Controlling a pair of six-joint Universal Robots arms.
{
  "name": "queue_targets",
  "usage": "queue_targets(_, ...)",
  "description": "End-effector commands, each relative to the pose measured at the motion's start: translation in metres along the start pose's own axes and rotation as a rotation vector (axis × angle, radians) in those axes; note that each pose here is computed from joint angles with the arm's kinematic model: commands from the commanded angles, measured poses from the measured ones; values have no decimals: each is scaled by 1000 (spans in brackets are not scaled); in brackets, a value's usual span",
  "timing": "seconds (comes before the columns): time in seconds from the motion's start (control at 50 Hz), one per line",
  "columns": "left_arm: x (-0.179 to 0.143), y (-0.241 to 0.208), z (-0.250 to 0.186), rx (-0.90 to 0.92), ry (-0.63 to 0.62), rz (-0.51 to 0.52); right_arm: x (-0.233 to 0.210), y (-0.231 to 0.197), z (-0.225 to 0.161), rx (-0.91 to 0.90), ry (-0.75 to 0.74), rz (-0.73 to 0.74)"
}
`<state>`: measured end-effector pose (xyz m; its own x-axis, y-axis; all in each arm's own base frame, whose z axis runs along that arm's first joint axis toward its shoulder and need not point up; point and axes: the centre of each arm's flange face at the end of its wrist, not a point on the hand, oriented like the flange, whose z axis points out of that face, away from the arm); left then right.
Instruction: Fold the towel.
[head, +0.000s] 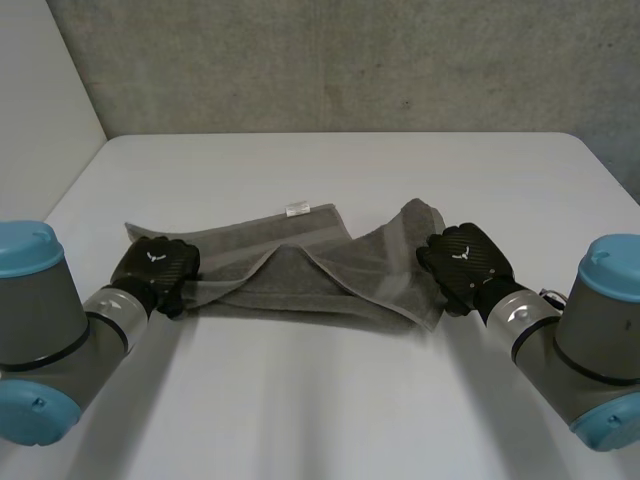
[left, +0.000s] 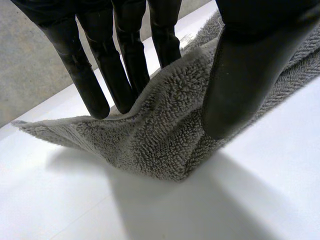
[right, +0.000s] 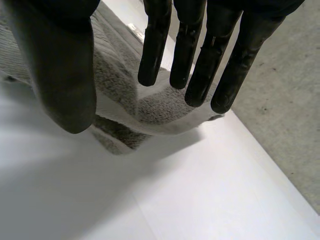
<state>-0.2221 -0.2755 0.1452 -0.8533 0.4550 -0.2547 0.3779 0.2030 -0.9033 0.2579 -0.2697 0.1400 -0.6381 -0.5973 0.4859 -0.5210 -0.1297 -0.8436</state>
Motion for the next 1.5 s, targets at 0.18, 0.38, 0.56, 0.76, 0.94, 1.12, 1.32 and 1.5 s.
queue_targets(0.18,-3,3,19,47,-24,7,-7,11,4,18,5,-21)
queue_targets(0.38,-6,2,29,77,-38,11,-12,8,-19,-5,-6,-13)
queue_targets(0.56,-6,4,36,74,-37,10,-20,3,-50,-8,-11,4)
queue_targets(0.76,-10,6,43,72,-44,6,-37,12,-45,3,-26,12)
queue_targets(0.94,-12,11,47,58,-47,4,-32,14,-32,6,18,56)
queue_targets(1.12,-11,13,47,51,-45,21,-40,11,-26,20,-6,116)
queue_targets(1.32,-11,14,48,49,-43,31,-50,10,-25,21,-29,114)
queue_targets(1.5,-16,1,55,92,-62,70,-27,-15,-12,101,50,103)
